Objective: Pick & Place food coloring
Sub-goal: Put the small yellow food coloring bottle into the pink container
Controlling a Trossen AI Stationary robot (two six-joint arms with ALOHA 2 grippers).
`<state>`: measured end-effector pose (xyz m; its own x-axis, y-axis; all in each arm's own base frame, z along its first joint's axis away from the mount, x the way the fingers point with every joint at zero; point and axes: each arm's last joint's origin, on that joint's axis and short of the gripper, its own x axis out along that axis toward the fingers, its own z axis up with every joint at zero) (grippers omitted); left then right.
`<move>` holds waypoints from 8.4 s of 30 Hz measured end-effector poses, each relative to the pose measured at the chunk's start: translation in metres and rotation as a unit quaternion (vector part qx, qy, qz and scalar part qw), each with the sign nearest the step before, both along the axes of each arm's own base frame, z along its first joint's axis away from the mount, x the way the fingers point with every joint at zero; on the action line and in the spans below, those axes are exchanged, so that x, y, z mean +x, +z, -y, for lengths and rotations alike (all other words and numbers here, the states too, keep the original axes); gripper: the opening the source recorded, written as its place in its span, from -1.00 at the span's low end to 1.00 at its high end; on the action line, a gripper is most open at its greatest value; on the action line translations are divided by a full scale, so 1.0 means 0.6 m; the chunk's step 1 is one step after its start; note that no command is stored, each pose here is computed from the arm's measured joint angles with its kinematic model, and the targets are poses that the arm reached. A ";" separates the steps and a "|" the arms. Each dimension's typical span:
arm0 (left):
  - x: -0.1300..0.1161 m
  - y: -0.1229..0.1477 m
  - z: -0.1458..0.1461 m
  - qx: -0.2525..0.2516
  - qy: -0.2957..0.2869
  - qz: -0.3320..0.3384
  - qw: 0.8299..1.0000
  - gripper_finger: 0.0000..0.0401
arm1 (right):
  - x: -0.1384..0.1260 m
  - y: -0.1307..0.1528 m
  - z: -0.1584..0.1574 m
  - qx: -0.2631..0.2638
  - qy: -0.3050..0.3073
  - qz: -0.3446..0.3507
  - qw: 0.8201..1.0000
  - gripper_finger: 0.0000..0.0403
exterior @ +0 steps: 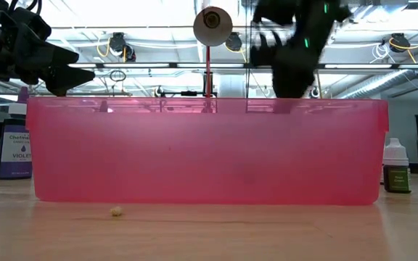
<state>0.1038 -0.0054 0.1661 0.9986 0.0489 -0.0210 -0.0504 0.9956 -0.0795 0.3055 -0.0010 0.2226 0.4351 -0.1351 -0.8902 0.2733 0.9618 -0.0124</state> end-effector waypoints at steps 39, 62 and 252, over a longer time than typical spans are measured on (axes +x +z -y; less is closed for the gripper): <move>0.000 0.000 0.000 0.000 0.000 -0.001 1.000 0.52 | 0.136 -0.098 -0.264 0.010 0.200 -0.174 0.964 -0.63; 0.000 0.000 0.000 0.000 0.000 -0.001 1.000 0.52 | 0.112 0.002 -0.249 0.020 0.187 -0.113 0.976 -0.27; 0.000 0.000 0.000 0.000 0.000 -0.001 1.000 0.52 | -0.329 -0.169 0.219 0.080 -0.479 -0.300 0.821 -0.79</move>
<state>0.1038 -0.0054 0.1660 0.9986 0.0488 -0.0221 -0.0505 0.9956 -0.0794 0.1084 -0.1324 0.1210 -0.3251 -0.0195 -0.9455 0.8964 0.3121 -0.3147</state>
